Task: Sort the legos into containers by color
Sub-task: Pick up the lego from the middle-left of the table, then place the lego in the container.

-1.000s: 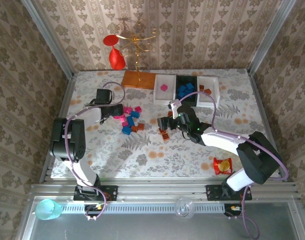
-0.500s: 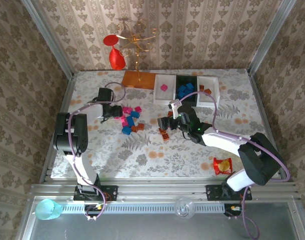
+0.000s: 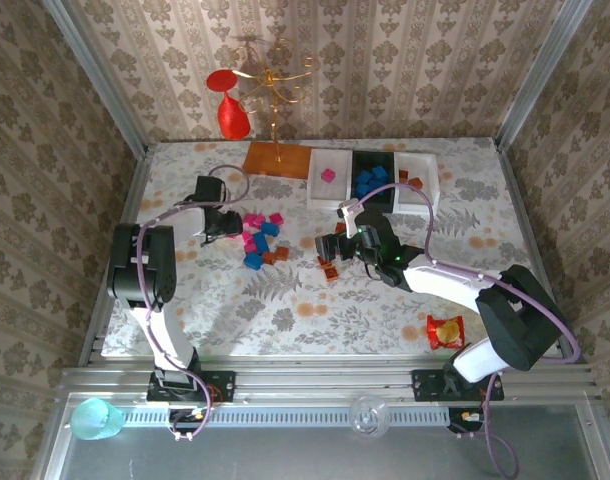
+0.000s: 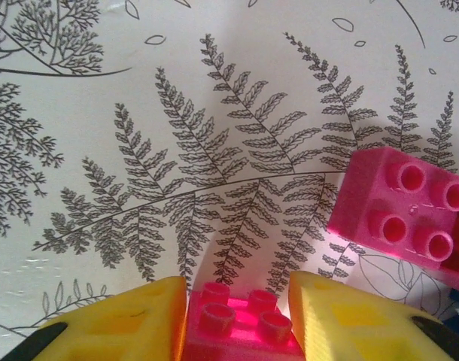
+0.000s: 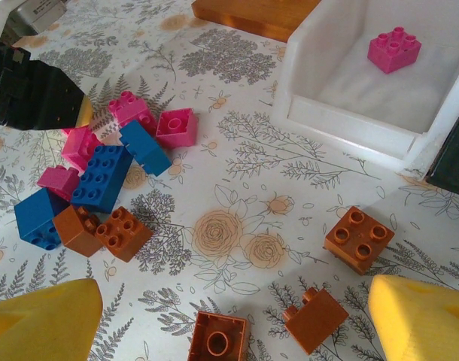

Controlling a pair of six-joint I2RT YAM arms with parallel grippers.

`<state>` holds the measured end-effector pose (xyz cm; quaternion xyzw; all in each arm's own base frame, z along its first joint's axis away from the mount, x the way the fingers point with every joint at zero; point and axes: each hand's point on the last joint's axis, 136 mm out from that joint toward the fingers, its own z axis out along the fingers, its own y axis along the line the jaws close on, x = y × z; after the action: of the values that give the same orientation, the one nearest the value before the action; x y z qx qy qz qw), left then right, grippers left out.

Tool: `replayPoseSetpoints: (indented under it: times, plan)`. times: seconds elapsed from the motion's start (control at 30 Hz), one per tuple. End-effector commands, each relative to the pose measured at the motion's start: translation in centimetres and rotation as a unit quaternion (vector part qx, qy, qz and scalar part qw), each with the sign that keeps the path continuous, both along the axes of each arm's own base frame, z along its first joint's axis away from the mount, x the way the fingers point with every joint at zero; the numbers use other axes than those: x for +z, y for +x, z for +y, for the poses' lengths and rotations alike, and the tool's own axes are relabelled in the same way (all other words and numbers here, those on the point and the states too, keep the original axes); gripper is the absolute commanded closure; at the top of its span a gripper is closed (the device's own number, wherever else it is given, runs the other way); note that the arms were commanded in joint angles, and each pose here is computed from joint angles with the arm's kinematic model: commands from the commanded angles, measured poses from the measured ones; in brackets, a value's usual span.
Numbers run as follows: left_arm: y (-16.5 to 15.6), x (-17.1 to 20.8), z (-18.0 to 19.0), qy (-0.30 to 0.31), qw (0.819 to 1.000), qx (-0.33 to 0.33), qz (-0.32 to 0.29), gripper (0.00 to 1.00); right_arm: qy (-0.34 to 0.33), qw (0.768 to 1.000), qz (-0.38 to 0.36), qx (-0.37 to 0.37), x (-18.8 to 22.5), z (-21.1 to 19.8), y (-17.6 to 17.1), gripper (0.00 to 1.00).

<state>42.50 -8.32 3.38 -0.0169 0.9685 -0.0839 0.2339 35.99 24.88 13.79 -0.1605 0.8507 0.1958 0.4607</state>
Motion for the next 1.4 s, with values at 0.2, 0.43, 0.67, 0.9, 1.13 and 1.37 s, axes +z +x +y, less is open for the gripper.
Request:
replayPoseSetpoints:
  times: [0.2,0.43,0.67,0.9,1.13,1.37]
  plan:
    - [0.4,9.4,-5.6,-0.035,0.988,-0.034,-0.148,0.62,-0.016,0.999,-0.005,-0.045,-0.3,-1.6,0.3,0.07]
    - [1.8,12.5,-16.5,-0.062,0.968,-0.142,-0.195,0.62,-0.034,0.991,-0.021,-0.126,0.3,-4.9,0.8,0.07]
    - [4.9,12.2,-23.5,-0.063,0.959,-0.2,-0.19,0.61,-0.029,0.987,-0.04,-0.155,1.5,-6.7,0.3,0.05]
    - [8.6,10.5,-27.6,-0.055,0.956,-0.228,-0.174,0.6,-0.031,0.99,-0.075,-0.116,3.0,-5.6,0.7,0.05]
    - [10.5,10.1,-29.6,-0.058,0.955,-0.237,-0.167,0.55,-0.041,0.986,-0.099,-0.129,5.2,-6.7,2.1,0.05]
    - [10.2,13.5,-29.4,-0.056,0.949,-0.246,-0.188,0.42,-0.037,0.986,-0.088,-0.14,4.9,-7.5,1.5,0.05]
